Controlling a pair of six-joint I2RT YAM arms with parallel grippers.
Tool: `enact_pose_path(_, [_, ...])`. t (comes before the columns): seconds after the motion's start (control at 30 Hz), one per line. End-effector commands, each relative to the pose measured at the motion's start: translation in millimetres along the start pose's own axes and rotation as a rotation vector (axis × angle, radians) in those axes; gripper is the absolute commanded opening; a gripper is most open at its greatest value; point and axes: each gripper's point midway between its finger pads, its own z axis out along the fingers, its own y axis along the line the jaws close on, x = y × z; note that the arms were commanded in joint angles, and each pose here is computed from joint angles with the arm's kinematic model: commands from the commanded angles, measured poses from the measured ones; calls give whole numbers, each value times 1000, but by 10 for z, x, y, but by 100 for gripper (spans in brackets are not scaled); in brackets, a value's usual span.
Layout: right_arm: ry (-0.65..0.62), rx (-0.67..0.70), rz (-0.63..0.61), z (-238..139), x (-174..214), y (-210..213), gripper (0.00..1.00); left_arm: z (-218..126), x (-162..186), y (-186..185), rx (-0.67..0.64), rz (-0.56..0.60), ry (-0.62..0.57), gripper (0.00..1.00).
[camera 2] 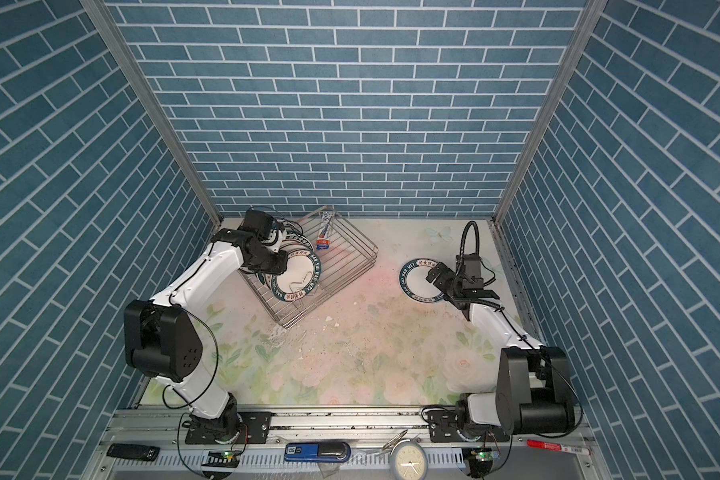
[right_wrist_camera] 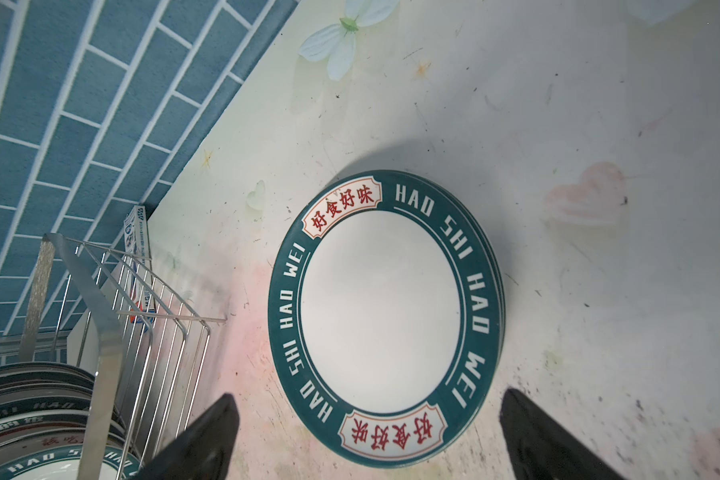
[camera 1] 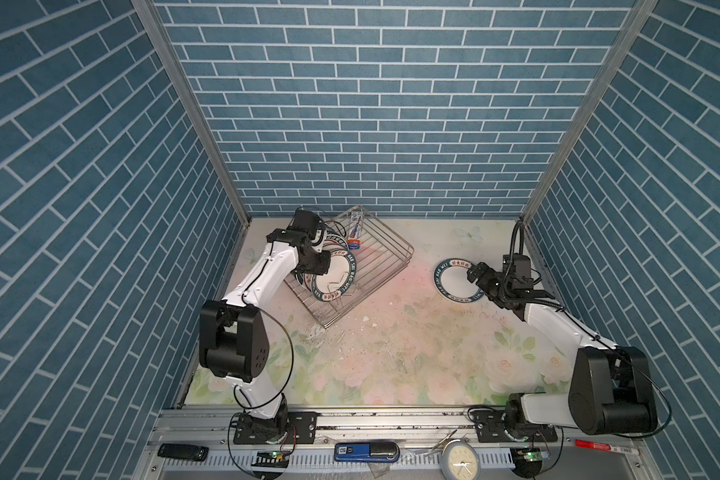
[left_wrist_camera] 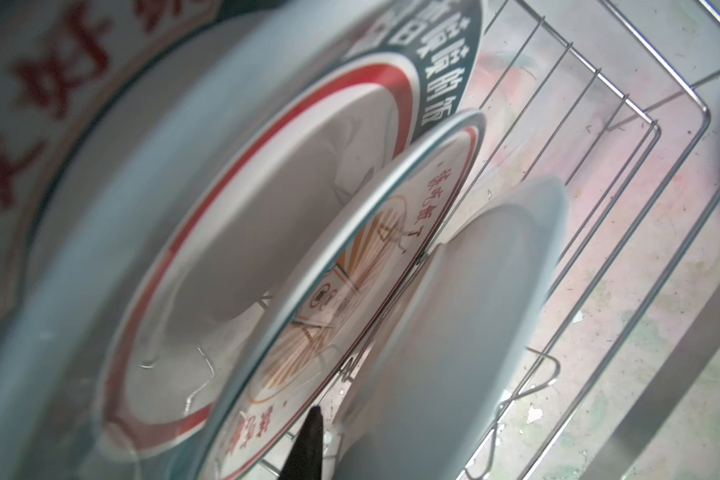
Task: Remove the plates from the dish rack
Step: 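Lower the left gripper onto the front green-rimmed rack plate and close on its rim, then lift the green-rimmed plate upward out of the rack with the left gripper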
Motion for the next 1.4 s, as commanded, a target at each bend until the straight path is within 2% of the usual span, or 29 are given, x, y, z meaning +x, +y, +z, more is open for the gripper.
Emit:
enact_pose_path(0.0, [-3,-20,-27,-27,28,16,98,-39,-12,-51,25,-28,4,19])
enact_pose_path(0.5, [6,-50,-11,-1,51,55,98,-99,37,34,-29,18,6,6])
enact_pose_path(1.0, [5,-84,-10,-20,47,120,98,-399,94,-12,-114,81,-41,3])
enact_pose_path(1.37, [3,-94,-13,-23,43,139,98,-635,11,-157,-97,121,-140,0])
